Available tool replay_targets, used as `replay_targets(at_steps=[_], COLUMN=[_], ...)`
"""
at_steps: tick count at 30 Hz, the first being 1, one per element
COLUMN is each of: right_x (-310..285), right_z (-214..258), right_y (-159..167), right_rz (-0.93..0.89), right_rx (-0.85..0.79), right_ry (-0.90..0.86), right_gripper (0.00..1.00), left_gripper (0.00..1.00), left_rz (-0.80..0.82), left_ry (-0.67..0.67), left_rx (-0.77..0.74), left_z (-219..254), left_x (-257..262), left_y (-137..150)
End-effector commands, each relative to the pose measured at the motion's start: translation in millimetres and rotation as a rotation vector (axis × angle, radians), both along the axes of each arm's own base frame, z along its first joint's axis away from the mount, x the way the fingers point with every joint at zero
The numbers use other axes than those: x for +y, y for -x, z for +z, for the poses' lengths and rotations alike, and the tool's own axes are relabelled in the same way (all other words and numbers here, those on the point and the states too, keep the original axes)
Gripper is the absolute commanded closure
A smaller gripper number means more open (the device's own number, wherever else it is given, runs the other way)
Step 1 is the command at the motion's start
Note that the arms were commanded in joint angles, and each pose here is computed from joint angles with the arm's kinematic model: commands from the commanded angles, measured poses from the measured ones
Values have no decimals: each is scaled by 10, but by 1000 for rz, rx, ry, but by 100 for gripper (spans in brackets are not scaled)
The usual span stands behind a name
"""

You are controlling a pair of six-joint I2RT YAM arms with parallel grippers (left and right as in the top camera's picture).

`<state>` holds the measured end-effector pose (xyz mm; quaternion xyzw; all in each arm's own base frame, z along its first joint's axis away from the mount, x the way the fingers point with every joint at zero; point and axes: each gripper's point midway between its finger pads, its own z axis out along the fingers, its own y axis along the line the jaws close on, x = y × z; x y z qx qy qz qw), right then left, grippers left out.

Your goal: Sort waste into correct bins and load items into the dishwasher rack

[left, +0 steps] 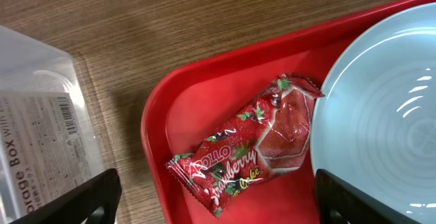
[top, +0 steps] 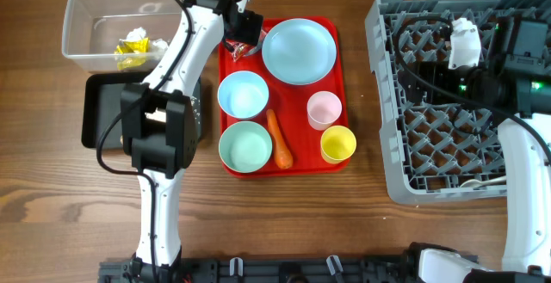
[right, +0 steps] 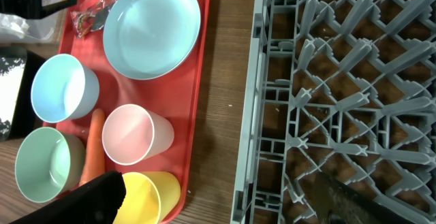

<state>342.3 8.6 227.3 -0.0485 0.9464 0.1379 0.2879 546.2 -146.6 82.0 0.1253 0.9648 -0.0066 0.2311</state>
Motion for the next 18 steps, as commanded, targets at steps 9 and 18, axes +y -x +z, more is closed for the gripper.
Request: replay_targets(at_steps=[9,18], right_x=[0,0], right_z=[-20,-20], right_y=[-13,-12], right_rz=[-2,-2], right_rx=[5,5], right_ry=[4,4], right_gripper=[9,9], left_gripper=[14,20], left_rz=[-23,-26], left_ry=[-22,-21], left_rx=[144,180], left_z=[-560,-832], left_x=[8,-9], left_y=[168,183])
